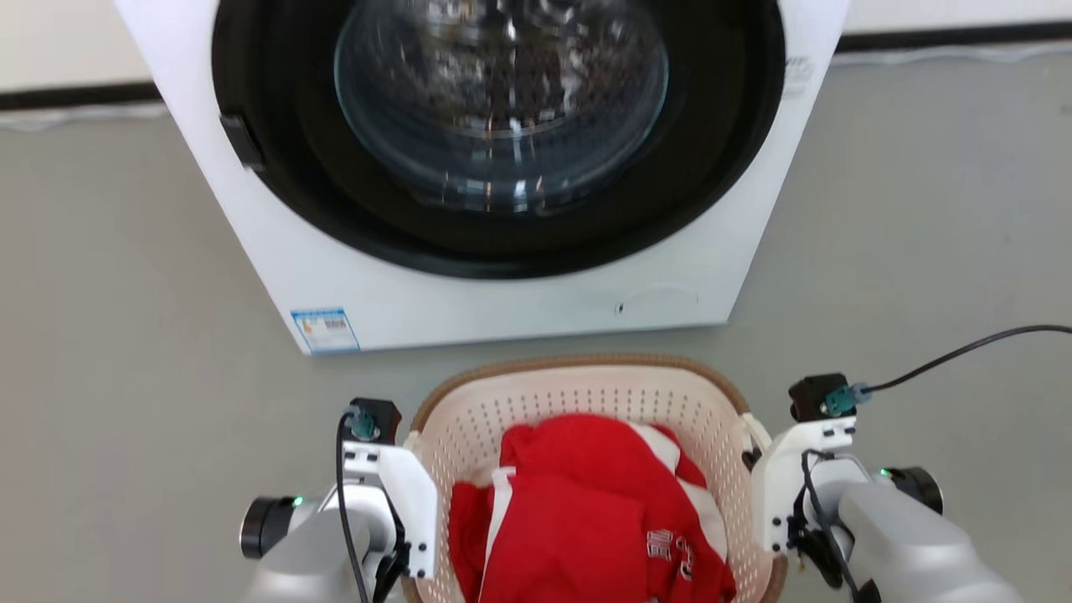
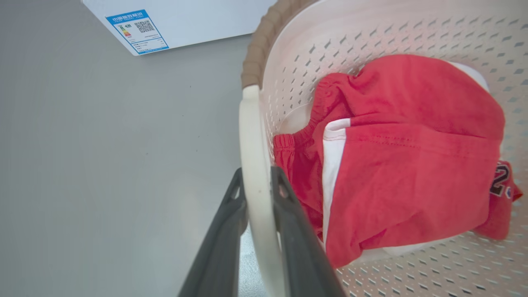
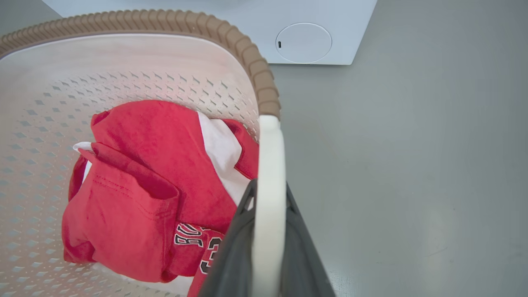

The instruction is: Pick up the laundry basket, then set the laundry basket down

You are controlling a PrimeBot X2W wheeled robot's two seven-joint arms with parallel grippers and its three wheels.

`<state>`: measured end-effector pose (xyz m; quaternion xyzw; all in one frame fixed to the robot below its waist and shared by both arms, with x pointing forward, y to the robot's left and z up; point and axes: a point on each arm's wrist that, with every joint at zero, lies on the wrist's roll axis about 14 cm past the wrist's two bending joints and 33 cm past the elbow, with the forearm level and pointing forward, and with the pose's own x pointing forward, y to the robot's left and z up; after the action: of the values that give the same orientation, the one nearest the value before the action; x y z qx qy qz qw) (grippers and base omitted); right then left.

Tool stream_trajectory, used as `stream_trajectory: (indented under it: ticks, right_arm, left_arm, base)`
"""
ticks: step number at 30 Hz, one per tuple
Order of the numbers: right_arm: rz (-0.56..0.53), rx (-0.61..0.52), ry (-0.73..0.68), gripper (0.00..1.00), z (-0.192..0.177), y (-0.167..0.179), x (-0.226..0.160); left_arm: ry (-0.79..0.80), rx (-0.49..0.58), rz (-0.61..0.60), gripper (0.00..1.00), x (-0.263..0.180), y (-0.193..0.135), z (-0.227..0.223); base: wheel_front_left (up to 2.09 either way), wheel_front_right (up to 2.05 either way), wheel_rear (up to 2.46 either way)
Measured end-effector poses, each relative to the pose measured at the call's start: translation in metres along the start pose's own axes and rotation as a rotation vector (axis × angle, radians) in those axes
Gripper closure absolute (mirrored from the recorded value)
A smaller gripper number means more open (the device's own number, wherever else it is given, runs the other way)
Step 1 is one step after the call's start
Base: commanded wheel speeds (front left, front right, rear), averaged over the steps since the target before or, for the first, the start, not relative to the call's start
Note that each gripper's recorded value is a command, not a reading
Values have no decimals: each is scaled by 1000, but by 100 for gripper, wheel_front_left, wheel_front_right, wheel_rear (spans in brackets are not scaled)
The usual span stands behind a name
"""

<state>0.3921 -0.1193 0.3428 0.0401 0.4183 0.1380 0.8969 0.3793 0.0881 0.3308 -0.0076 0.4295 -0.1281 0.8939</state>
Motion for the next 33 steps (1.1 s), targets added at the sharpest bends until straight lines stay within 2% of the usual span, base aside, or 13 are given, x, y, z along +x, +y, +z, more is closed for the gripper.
stream_trajectory:
  ticks: [10,33]
  right_arm:
    - [3,0,-17,100,-4,9,-24]
    - [22,-4,-8,100,-5,17,-26]
  left_arm:
    - [16,14,6,100,-23,-3,-10]
    - [37,24,22,100,-27,4,-12]
  base:
    - [0,0,0]
    - [0,0,0]
